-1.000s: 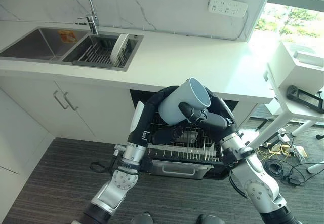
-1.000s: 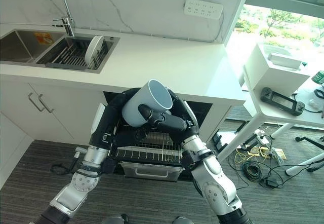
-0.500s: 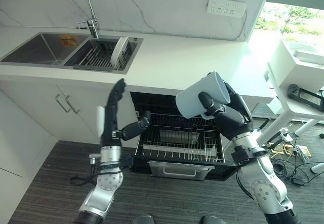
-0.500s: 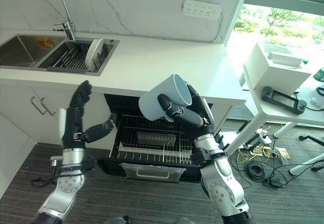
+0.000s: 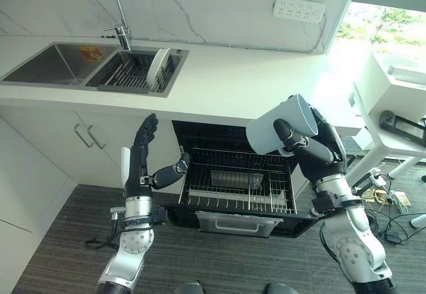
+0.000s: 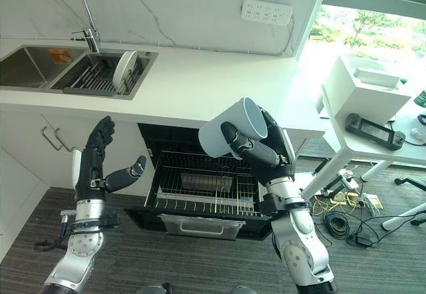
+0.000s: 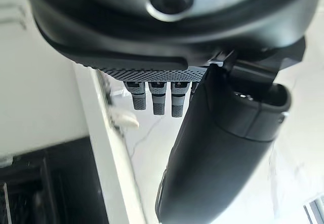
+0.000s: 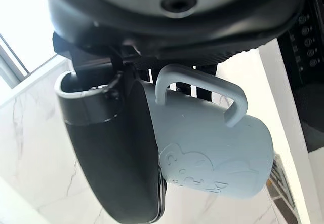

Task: Place the dishes in the dishwasher.

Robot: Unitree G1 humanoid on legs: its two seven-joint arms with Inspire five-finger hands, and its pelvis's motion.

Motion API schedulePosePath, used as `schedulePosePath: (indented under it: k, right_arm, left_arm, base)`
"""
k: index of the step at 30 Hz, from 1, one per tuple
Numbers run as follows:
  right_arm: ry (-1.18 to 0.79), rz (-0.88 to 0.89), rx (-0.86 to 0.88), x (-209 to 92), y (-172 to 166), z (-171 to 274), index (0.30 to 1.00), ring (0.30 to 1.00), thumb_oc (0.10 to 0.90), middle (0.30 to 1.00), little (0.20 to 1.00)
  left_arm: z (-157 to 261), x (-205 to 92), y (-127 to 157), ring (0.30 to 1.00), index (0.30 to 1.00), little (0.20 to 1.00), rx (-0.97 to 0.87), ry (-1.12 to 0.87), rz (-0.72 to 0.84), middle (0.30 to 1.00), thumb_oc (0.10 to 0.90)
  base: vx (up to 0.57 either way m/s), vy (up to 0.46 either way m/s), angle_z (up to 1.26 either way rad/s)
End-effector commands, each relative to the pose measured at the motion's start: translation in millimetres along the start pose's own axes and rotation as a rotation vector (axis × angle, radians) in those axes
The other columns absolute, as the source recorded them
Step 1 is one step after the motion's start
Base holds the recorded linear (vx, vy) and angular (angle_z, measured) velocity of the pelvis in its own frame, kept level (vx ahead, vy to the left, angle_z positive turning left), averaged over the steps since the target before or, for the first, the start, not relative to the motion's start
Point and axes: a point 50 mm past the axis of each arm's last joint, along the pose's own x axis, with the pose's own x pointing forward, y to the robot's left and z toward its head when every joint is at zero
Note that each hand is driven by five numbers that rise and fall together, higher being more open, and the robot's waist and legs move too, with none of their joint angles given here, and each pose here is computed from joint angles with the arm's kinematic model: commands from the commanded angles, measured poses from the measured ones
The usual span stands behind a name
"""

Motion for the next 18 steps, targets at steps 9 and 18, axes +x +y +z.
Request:
schedulePosePath:
  k: [9,18]
  right_arm:
    - [-0.257,0.088,-0.001,8.9,11.8,43.9,0.300,0.300,0.400,0.300,0.300]
    - [-0.232,0.136,-0.016,12.7,16.1,44.9,0.300,0.300,0.400,0.300,0.300]
  left_arm:
    - [36.0,29.2,-11.8,0.900,0.900,0.900,0.126,-0.114,-0.396,0.900,0.800]
    - [-10.8,17.2,-38.2,0.900,0.900,0.900,0.350,0.276,-0.834,0.900,0.800]
  base:
    - [0.00,0.016,-0.06]
    - [-0.01,0.025,-0.08]
